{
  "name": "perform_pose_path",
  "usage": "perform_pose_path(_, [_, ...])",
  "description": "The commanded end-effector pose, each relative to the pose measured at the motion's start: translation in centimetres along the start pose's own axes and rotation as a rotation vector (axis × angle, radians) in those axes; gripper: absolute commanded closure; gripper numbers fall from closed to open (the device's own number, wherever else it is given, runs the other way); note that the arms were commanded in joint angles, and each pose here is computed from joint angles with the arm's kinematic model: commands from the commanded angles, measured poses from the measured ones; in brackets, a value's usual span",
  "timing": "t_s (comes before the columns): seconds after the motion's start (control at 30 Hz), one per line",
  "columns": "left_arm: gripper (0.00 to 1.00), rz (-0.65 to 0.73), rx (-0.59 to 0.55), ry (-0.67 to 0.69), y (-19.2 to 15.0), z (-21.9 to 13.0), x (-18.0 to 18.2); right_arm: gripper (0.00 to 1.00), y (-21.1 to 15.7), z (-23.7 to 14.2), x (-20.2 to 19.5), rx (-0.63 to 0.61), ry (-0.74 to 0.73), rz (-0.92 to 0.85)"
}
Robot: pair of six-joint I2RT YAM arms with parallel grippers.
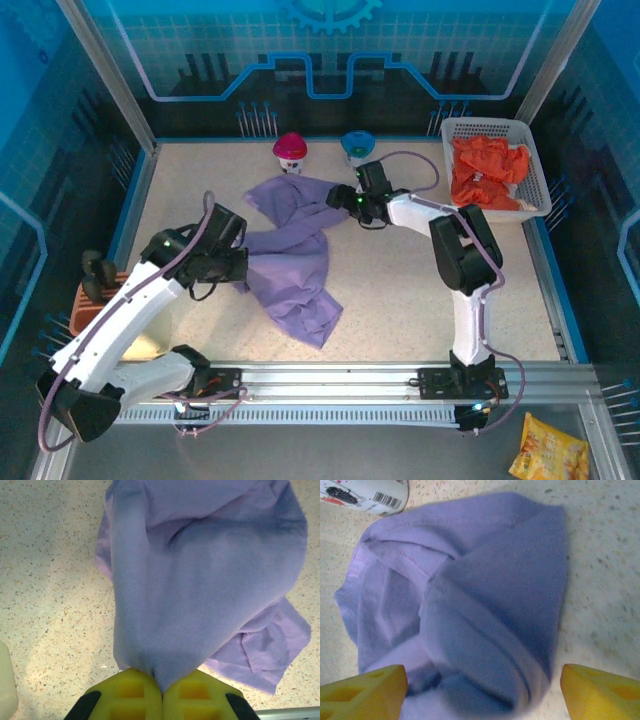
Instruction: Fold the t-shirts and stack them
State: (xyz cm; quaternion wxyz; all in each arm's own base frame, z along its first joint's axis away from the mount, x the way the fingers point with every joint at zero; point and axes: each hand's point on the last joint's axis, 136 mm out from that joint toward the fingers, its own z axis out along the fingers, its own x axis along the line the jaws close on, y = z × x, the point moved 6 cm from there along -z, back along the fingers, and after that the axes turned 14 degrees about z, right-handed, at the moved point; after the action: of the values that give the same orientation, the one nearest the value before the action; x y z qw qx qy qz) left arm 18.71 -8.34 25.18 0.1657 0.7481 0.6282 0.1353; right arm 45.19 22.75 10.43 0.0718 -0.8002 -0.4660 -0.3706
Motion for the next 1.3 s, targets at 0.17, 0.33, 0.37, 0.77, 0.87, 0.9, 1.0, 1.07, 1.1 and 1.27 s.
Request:
perform_pose_path(0.17, [1.0, 0.036, -0.131, 0.088, 0.2, -1.7, 1.8, 1.0, -0.7, -7.3, -2.0, -0.166, -0.107, -0.039])
perform_pose_path(0.33, [1.0, 0.029, -0.293, 0.095, 2.2, -4.4, 2.5, 1.0, -3.9, -17.7, -3.2, -0.286, -0.123, -0.127])
perform_pose_path(0.37, [1.0, 0.031, -0.305, 0.092, 2.7, -4.5, 2.6, 1.0, -4.5, -20.0, -3.4, -0.312, -0.125, -0.131])
perform_pose_path(0.77, [1.0, 0.027, -0.411, 0.031, 14.8, -0.7, 3.1, 1.0, -3.2, -31.6, -5.5, -0.531, -0.173, -0.082])
perform_pose_path(0.87, [1.0, 0.008, -0.401, 0.069, 17.9, 2.2, 4.2, 0.99, -0.2, -29.0, -4.6, -0.527, -0.185, -0.093])
perform_pose_path(0.9, [1.0, -0.009, -0.39, 0.088, 18.7, 3.1, 4.9, 0.99, 0.8, -28.0, -4.1, -0.517, -0.181, -0.093])
perform_pose_path(1.0, [0.87, -0.071, -0.332, 0.143, 20.4, 5.7, 6.9, 0.98, 4.0, -24.9, -2.4, -0.481, -0.203, -0.121])
perform_pose_path(1.07, [0.63, -0.105, -0.291, 0.13, 20.8, 6.9, 7.4, 0.91, 6.0, -22.5, -2.1, -0.463, -0.253, -0.131])
perform_pose_path(1.1, [0.5, -0.112, -0.273, 0.129, 20.7, 7.1, 7.4, 0.84, 6.8, -21.8, -2.0, -0.452, -0.26, -0.131])
perform_pose_path(1.27, [0.19, -0.173, -0.182, 0.115, 17.0, 6.9, 7.2, 0.03, 7.5, -20.1, -3.0, -0.372, -0.247, -0.114])
